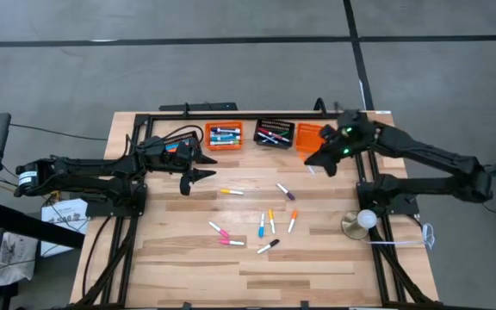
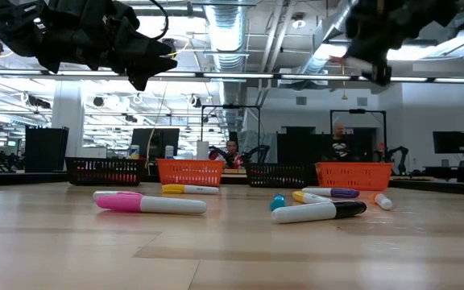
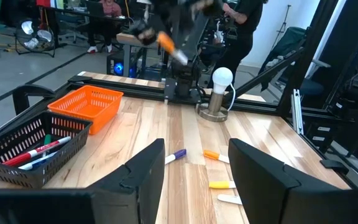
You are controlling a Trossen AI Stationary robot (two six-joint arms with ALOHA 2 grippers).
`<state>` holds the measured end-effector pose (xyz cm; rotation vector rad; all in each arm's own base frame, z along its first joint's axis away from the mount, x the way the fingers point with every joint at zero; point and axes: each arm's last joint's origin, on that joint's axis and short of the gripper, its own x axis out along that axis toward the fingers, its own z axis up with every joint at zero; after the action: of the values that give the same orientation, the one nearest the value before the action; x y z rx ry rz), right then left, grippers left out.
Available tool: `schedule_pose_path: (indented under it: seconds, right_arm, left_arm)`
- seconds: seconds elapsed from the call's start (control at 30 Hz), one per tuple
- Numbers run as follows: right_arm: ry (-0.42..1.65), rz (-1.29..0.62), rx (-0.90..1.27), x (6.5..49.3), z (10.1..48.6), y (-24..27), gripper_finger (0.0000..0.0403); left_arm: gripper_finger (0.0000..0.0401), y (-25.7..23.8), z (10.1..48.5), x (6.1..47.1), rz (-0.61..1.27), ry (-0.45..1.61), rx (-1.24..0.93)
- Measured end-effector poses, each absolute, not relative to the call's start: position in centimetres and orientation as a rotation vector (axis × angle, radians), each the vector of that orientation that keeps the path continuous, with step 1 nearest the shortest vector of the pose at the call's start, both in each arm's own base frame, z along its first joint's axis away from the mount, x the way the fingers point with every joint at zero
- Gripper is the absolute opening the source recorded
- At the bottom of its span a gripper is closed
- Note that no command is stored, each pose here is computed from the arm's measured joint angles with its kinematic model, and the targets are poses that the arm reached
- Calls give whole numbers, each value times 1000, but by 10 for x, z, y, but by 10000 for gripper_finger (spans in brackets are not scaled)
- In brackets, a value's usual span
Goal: Pick & Place Markers
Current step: Put the small orange highlighter pen into the right orange bin
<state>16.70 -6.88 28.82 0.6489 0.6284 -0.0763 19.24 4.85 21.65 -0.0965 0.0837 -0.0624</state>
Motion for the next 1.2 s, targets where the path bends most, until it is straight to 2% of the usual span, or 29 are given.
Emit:
schedule_pose_path:
  seconds: [0.33,0.63,0.8,1.2]
  right_arm:
    - [309,122,656,147,327,-74,31]
    - [290,133,676,150,328,-79,34]
    - [327,-46,617,155,319,-87,29]
    - [638,-503,337,175,275,-117,31]
  left_arm:
    - [177,48,217,192,-62,83,-96]
    - [177,48,217,192,-62,83,-96]
    - [177,48,217,192,-62,83,-96]
    - [177,49,217,192,-62,82,-96]
